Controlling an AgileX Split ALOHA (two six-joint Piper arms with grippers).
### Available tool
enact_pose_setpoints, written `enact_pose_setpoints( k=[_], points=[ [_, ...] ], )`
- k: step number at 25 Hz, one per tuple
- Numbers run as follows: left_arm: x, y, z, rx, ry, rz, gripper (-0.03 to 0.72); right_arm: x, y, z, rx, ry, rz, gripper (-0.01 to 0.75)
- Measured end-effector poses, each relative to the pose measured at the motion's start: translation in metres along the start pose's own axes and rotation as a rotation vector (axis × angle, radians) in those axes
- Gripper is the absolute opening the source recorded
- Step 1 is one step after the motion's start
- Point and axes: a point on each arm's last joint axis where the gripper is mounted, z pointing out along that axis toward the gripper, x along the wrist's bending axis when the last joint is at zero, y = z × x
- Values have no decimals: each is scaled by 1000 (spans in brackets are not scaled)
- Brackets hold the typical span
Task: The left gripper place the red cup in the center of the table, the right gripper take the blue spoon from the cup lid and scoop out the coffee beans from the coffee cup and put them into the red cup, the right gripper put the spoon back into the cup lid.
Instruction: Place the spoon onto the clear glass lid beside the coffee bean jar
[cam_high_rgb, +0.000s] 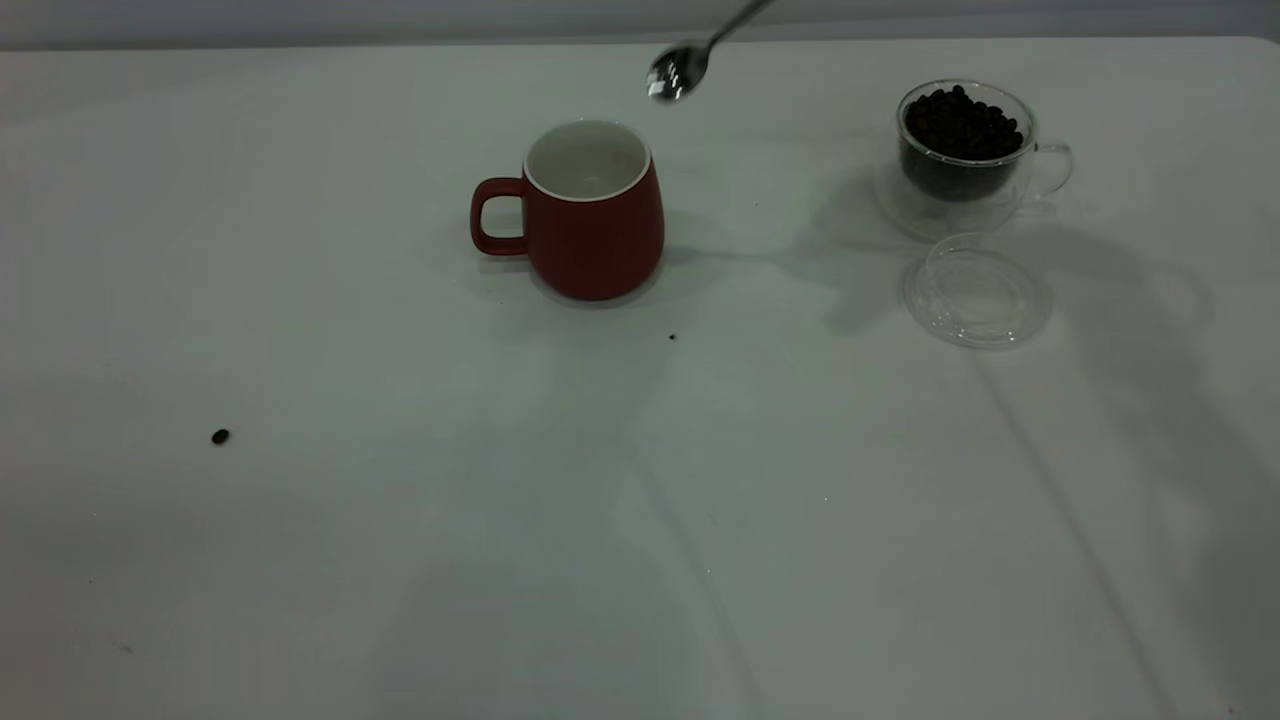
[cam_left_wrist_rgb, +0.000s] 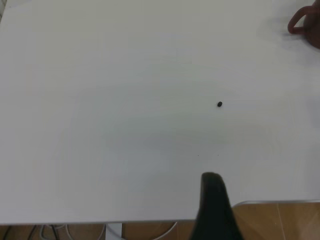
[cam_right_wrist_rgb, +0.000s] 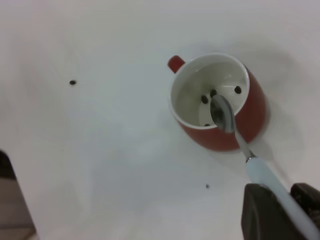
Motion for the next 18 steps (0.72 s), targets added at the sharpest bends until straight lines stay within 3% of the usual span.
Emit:
enact_pose_setpoints(
  k=[4, 8, 15, 18],
  points=[
    [0, 0, 0, 0, 0, 0, 587, 18, 12, -49, 43, -70, -62, 106],
    [0, 0, 0, 0, 0, 0, 587, 10, 2, -104, 29, -151, 71, 106],
    [0, 0, 0, 0, 0, 0, 587, -29, -97, -126, -20, -225, 463, 106],
    [0, 0, 0, 0, 0, -1, 587, -46, -139, -120, -114, -271, 641, 106]
  ],
)
